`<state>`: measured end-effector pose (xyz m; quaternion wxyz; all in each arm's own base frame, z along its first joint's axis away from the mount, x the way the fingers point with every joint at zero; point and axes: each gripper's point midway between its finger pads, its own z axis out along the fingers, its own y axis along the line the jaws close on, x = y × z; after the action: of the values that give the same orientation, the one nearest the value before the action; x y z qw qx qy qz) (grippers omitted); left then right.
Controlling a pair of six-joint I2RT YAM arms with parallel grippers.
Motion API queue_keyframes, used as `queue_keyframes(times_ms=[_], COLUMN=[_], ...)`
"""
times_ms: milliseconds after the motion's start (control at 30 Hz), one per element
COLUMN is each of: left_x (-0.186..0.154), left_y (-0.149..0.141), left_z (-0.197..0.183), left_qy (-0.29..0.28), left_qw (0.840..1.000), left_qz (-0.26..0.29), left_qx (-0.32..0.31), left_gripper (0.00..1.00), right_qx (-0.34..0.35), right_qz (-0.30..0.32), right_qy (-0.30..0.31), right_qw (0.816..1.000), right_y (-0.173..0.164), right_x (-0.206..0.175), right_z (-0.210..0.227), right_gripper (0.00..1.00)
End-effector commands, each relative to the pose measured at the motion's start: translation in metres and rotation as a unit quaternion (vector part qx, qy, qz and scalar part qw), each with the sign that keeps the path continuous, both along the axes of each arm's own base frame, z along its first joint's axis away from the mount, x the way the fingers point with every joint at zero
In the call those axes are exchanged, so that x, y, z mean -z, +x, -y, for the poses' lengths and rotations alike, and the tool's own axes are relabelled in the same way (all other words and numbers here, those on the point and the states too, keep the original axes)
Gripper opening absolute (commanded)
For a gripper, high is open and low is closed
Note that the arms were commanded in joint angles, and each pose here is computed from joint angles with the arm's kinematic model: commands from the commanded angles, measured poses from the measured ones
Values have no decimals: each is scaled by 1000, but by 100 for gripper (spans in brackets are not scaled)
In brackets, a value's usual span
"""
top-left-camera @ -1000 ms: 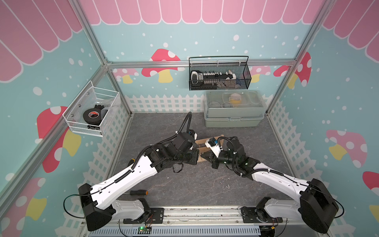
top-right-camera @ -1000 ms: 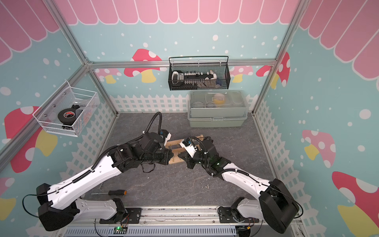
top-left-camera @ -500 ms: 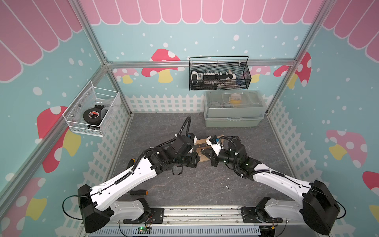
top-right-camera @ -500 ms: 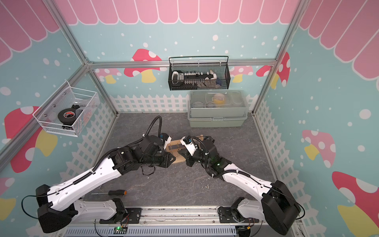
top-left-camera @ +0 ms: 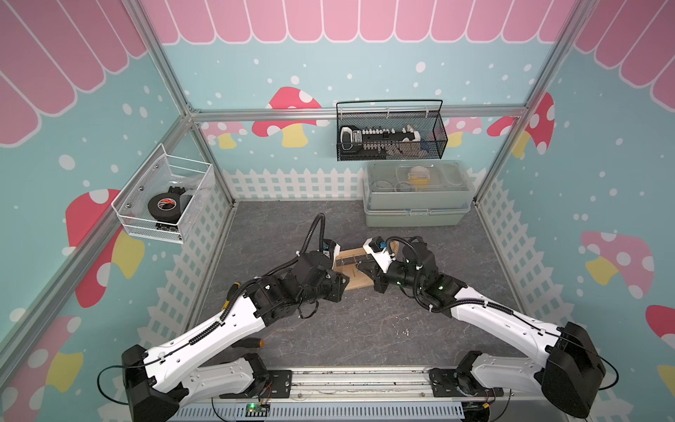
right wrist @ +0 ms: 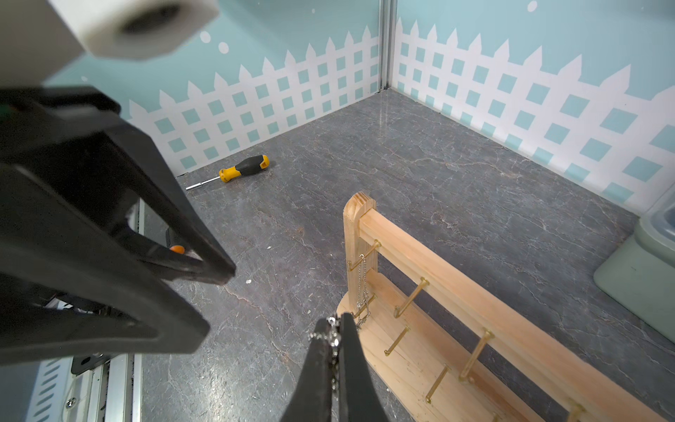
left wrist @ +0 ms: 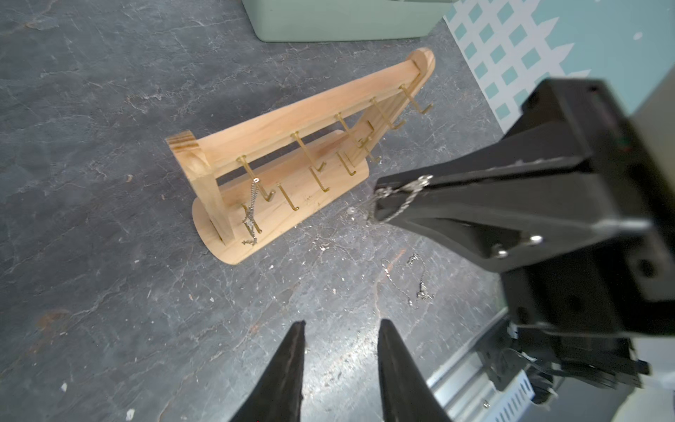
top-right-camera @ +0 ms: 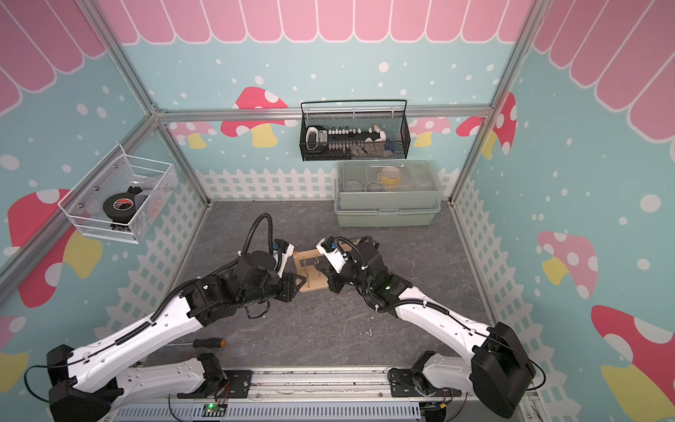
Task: Hang the necklace on the jewelry display stand
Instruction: Pick up the necklace from the center of the board.
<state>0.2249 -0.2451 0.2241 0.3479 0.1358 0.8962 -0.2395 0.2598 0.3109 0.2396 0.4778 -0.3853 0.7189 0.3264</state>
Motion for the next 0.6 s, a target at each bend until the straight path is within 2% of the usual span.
queue_keyframes(times_ms=[0, 300, 567], left_x=[-14, -8, 19], left_y=[15, 29, 38], left_z=[2, 10, 12], left_qy=[-25, -69, -72], left_qw=[997, 995, 996], left_qz=[68, 72, 42], left_qx=[-6, -8, -12], left_gripper=[34, 34, 33], right_qx=[8, 14, 22], right_qz=[-24, -58, -51], right_qy=[-31, -72, -56], right_qw=[999, 996, 997], right_y=[1, -3, -3], right_x=[7, 24, 17], right_z=[0, -3, -2], right_gripper=[5, 5, 5])
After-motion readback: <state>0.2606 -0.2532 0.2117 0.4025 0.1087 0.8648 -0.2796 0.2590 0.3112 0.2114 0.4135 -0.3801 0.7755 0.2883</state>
